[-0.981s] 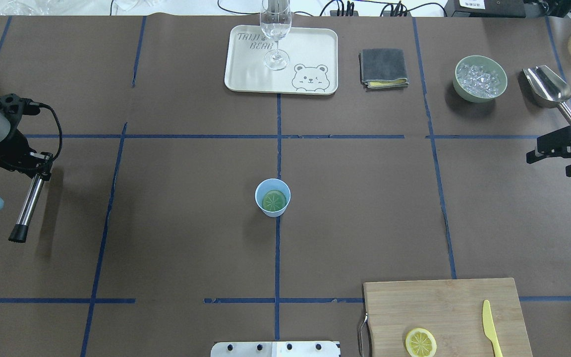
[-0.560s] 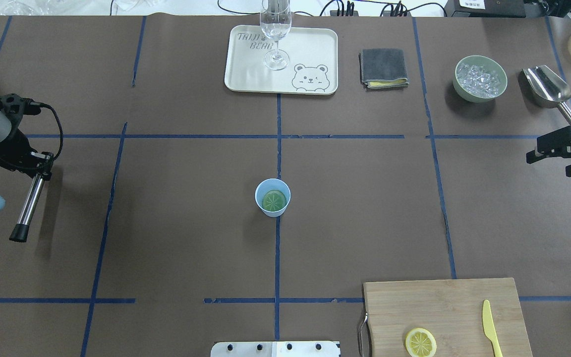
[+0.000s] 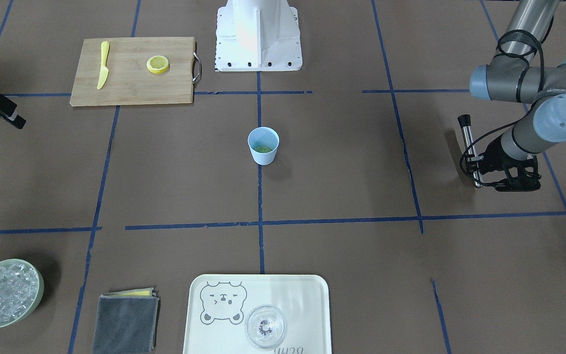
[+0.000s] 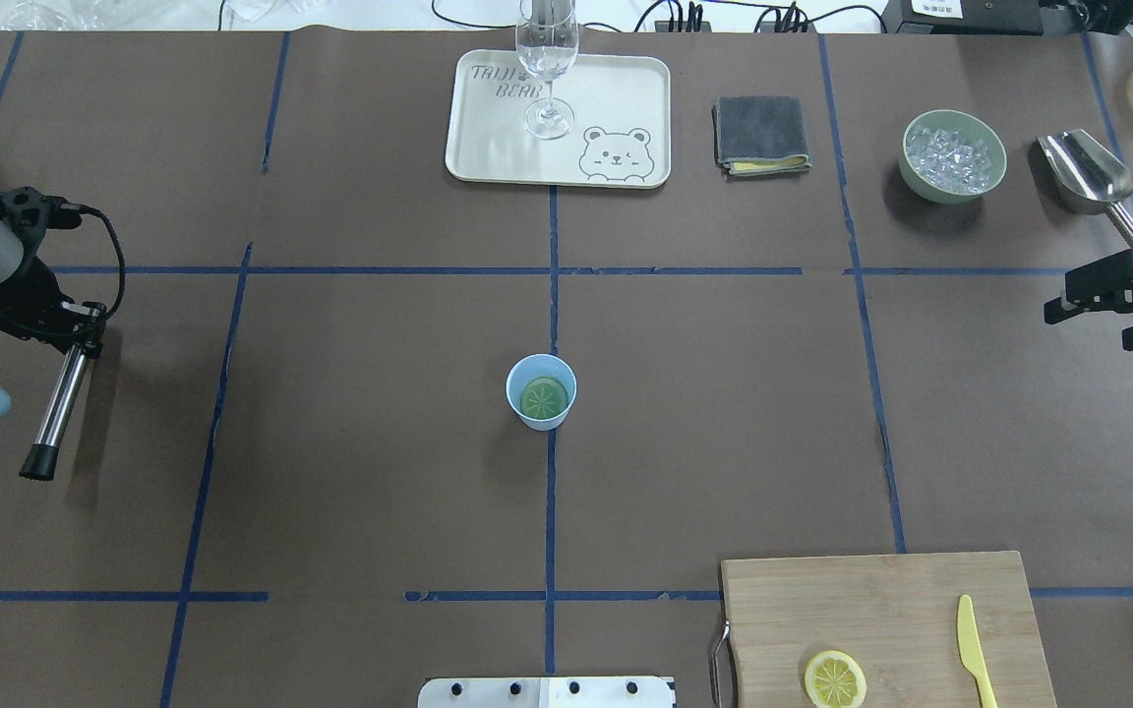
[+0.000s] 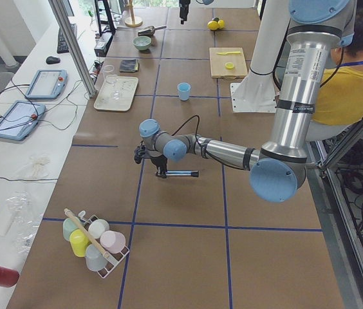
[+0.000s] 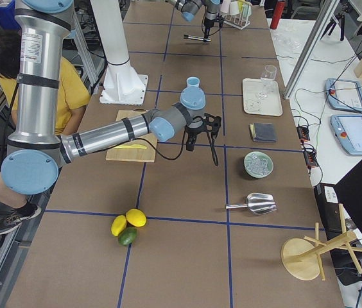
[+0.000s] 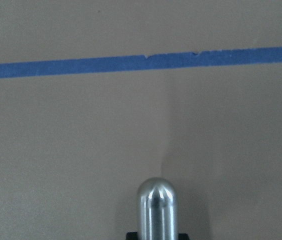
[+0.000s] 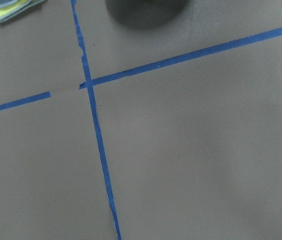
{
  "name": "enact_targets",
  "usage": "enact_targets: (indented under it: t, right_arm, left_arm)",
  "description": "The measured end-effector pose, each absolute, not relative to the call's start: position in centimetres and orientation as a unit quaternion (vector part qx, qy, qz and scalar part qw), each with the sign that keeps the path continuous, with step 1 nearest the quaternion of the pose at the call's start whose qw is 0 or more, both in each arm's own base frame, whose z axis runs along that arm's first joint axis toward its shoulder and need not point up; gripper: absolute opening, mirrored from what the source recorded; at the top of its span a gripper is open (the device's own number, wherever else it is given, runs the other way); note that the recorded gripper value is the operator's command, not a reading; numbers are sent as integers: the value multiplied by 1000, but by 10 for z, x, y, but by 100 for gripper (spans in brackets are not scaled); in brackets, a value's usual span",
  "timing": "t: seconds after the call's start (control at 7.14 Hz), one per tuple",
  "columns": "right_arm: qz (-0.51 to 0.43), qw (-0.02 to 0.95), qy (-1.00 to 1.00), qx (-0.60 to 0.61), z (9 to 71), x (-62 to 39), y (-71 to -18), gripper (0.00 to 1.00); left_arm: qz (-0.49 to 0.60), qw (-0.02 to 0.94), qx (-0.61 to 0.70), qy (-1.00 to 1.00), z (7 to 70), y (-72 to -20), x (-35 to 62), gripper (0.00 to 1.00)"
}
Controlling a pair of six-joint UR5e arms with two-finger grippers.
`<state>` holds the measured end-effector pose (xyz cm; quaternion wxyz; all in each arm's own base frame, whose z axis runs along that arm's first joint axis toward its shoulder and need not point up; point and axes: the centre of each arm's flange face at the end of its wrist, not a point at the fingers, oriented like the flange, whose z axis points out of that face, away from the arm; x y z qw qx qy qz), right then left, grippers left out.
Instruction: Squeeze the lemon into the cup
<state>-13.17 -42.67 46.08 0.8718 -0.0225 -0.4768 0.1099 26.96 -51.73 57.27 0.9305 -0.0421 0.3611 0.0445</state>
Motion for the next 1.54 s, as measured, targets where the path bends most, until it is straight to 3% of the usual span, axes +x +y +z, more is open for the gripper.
enact_targets:
  t: [0.28, 0.42, 0.7, 0.98, 1.54]
  right_arm:
    - [111, 872, -477, -23, 460, -132, -427, 100]
    - [111, 871, -477, -23, 460, -132, -427, 100]
    - [110, 871, -477, -22, 459, -132, -427, 100]
    - [92, 877, -472, -17, 468, -129, -423, 100]
    - [-13, 903, -428, 35, 564, -53, -408, 100]
  left_arm:
    - [45, 930, -42, 361, 573, -517, 270, 67]
    - [47, 930, -41, 362, 572, -517, 270, 100]
    - [51, 926, -13, 374, 542, -519, 260, 100]
    - [54, 918, 61, 388, 497, -532, 189, 100]
    - [93, 919, 157, 350, 545, -514, -13, 100]
